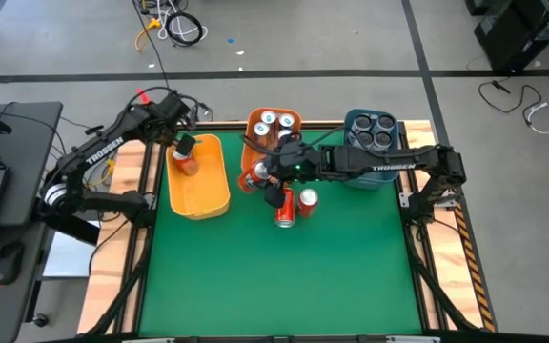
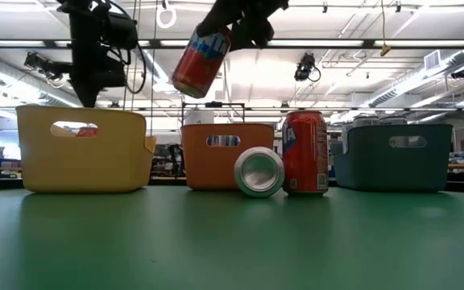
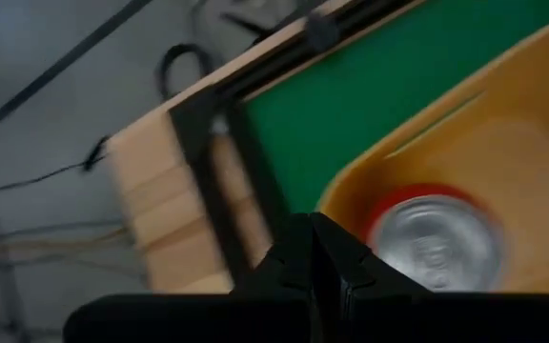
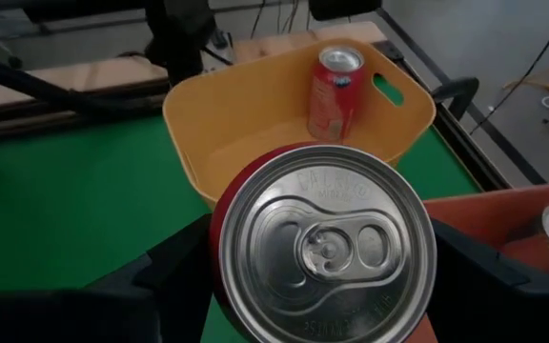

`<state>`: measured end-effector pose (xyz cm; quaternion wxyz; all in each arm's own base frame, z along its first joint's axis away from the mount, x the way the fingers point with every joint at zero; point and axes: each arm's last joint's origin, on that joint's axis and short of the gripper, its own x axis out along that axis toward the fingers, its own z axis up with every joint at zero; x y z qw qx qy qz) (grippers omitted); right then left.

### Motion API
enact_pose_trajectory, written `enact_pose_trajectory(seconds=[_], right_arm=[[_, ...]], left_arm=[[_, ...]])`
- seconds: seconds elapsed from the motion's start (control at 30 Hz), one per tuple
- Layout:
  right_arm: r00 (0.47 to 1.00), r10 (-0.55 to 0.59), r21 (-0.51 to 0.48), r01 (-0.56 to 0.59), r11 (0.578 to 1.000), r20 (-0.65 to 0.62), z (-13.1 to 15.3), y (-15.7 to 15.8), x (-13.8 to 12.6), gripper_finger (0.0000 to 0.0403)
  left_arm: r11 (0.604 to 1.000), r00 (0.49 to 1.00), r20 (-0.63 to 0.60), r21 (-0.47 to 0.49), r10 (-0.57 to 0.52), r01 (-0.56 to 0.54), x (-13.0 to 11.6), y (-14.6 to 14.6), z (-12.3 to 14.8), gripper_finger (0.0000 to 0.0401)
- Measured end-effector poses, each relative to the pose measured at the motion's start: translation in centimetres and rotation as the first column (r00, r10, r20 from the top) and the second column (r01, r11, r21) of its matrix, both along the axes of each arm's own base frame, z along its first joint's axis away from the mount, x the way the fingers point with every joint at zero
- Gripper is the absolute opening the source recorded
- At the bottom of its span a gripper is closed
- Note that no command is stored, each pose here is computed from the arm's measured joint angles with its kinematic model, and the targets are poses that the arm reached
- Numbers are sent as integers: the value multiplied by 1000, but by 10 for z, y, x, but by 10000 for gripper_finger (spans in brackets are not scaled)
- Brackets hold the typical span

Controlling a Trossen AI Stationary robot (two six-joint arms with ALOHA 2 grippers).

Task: Sort soda cans
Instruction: Put the orange soda can into the yellow bin

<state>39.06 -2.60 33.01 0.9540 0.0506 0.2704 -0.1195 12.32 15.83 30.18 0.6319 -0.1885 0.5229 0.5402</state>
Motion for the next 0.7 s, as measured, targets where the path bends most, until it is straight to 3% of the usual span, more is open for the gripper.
enact_pose_trajectory(seconds=[0.13,0.27,0.5,0.7], right_arm=[[995,53,25,-56,998,90,-7,1,16,290],[989,102,30,-106,994,104,-35,0,46,290],[987,137,-26,-135,991,89,-27,-6,95,290],[985,174,-54,-174,983,4,-31,-6,121,290]], left_arm=[[992,986,113,-5,-121,123,7,-2,6,0],[978,967,159,83,-201,190,6,-10,32,0],[937,924,263,285,-276,199,-16,-38,76,0],[918,898,315,346,-308,194,-36,-59,88,0]])
